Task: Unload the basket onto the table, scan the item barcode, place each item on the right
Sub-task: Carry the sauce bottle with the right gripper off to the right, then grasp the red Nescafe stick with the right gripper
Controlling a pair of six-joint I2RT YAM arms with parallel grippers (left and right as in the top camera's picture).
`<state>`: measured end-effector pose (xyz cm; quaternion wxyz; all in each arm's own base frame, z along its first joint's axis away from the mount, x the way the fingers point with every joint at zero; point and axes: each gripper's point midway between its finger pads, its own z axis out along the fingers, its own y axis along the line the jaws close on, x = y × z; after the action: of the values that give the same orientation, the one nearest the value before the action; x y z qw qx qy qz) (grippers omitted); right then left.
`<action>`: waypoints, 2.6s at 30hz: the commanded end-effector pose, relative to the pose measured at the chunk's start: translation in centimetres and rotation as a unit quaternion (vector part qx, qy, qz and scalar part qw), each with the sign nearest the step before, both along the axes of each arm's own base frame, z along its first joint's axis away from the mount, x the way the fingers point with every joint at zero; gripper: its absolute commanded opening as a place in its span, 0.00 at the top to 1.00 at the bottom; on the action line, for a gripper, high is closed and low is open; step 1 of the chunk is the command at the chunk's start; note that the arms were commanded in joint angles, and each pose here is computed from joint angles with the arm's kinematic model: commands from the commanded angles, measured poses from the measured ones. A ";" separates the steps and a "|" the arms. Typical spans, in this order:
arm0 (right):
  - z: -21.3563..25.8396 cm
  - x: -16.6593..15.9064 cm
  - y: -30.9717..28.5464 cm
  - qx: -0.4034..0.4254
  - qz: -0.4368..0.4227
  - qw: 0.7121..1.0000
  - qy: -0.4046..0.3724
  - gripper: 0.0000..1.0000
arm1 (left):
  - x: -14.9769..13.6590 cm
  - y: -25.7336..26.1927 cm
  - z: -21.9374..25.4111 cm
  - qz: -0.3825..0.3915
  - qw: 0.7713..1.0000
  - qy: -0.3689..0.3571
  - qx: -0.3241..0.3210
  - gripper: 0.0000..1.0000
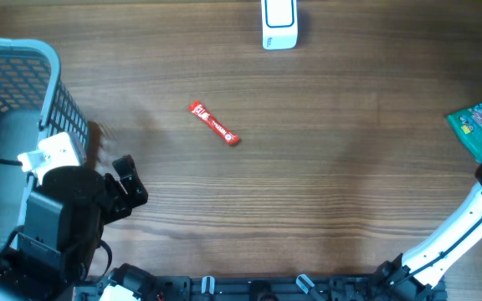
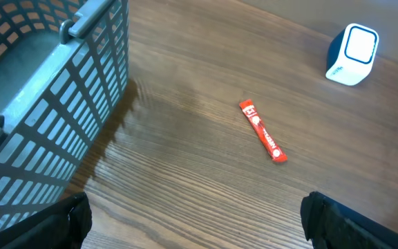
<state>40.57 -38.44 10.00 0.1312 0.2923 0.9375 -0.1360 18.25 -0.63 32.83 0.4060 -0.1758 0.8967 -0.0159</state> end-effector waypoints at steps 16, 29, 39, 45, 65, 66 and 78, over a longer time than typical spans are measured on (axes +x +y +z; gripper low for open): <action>10.6 10.2 15.7 0.195 0.125 0.942 -0.241 0.00 | 0.0 0.1 0.1 0.003 1.000 -0.004 0.000 0.00; 2.9 9.8 61.2 0.299 0.483 0.821 -0.055 0.01 | 0.0 0.1 0.1 0.003 1.000 -0.004 0.000 0.00; -7.9 1.7 73.1 0.118 0.634 0.760 0.077 0.09 | 0.0 0.1 0.1 0.003 1.000 -0.004 0.000 0.00; -10.6 -0.5 73.9 0.100 0.645 0.750 0.108 0.26 | 0.0 0.1 0.1 0.003 1.000 -0.004 0.000 0.00; 4.8 -5.7 70.2 0.496 0.239 0.806 0.215 0.96 | 0.0 0.1 0.1 0.003 1.000 -0.004 0.000 0.00; 6.0 -5.3 69.4 0.528 0.185 0.798 0.224 0.96 | 0.0 0.1 0.1 0.003 1.000 -0.004 0.000 0.00; 10.8 -3.3 68.9 0.654 0.030 0.709 0.261 0.96 | 0.0 0.1 0.1 0.003 1.000 -0.004 0.000 0.00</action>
<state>37.53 29.60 18.55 -0.2998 0.1971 0.8316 0.4240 18.25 -0.63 32.84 0.4062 -0.1758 0.8966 -0.0161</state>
